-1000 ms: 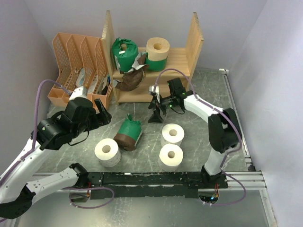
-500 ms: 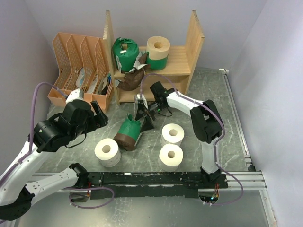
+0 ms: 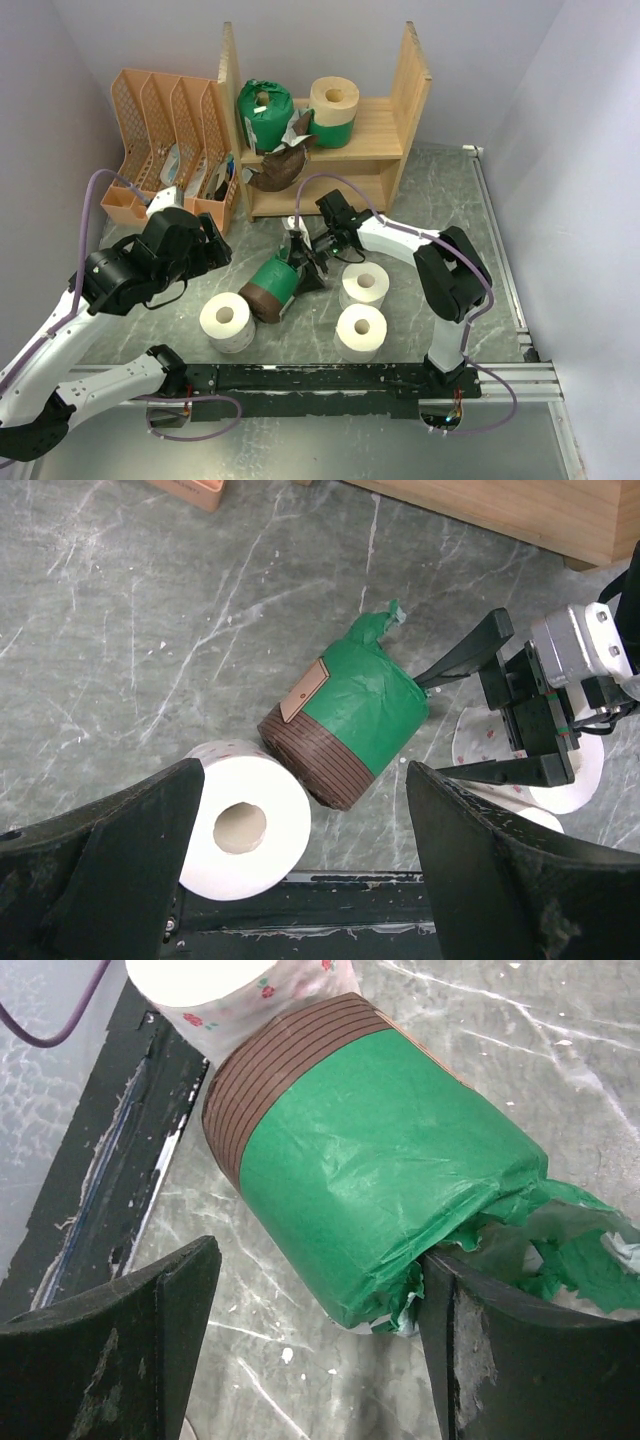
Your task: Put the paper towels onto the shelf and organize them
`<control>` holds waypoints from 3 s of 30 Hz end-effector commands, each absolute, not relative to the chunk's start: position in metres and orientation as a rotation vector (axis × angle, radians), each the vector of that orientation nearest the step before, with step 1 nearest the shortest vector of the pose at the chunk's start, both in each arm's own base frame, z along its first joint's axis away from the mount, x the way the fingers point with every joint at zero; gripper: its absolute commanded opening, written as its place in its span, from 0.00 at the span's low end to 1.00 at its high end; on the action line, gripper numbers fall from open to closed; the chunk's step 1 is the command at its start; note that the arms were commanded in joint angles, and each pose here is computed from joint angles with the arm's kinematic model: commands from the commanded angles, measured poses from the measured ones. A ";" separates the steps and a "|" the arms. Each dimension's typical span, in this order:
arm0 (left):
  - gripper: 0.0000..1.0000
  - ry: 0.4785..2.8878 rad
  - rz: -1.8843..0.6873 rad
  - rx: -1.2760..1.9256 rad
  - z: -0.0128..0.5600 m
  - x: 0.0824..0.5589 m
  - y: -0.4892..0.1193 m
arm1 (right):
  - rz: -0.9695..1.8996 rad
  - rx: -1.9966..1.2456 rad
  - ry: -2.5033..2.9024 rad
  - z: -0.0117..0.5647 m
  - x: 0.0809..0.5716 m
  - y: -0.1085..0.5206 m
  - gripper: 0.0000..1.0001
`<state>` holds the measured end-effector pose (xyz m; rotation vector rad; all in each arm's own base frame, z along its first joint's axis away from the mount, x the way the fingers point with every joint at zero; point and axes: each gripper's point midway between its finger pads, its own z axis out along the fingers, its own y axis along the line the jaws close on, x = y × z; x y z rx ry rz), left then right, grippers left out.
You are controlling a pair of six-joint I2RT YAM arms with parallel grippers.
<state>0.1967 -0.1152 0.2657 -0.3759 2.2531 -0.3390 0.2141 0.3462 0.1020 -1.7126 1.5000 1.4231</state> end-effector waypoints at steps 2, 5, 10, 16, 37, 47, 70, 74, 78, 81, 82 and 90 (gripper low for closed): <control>0.94 2.228 -0.318 -0.371 0.267 0.199 -0.111 | 1.380 -1.685 1.477 0.106 0.216 0.358 0.74; 0.94 2.226 -0.314 -0.374 0.268 0.199 -0.110 | 1.408 -1.675 1.498 0.100 0.210 0.359 0.72; 0.94 2.223 -0.306 -0.382 0.267 0.197 -0.107 | 1.513 -1.669 1.532 0.089 0.202 0.359 0.53; 0.94 2.228 -0.296 -0.391 0.263 0.195 -0.104 | 1.650 -1.646 1.548 0.090 0.194 0.362 0.23; 0.95 2.231 -0.267 -0.352 0.262 0.204 -0.110 | 0.632 -1.914 1.223 0.272 0.241 0.291 0.00; 0.95 2.249 -0.281 -0.312 0.257 0.215 -0.125 | -0.128 -1.939 1.178 0.358 0.274 0.204 0.00; 0.95 2.251 -0.327 -0.261 0.255 0.225 -0.142 | -0.970 -2.189 0.915 0.440 0.317 0.130 0.00; 0.95 2.240 -0.335 -0.263 0.256 0.222 -0.139 | -0.958 -2.243 0.893 0.436 0.328 0.139 0.00; 0.95 2.240 -0.333 -0.258 0.254 0.219 -0.136 | -0.938 -2.226 0.840 0.438 0.341 0.154 0.00; 0.95 2.236 -0.338 -0.255 0.255 0.217 -0.134 | -0.921 -2.212 0.860 0.438 0.352 0.157 0.00; 0.95 2.232 -0.341 -0.256 0.256 0.216 -0.134 | -0.913 -2.204 0.867 0.439 0.356 0.158 0.00; 0.96 2.216 -0.331 -0.255 0.259 0.211 -0.125 | -0.905 -2.141 0.926 0.445 0.392 0.133 0.00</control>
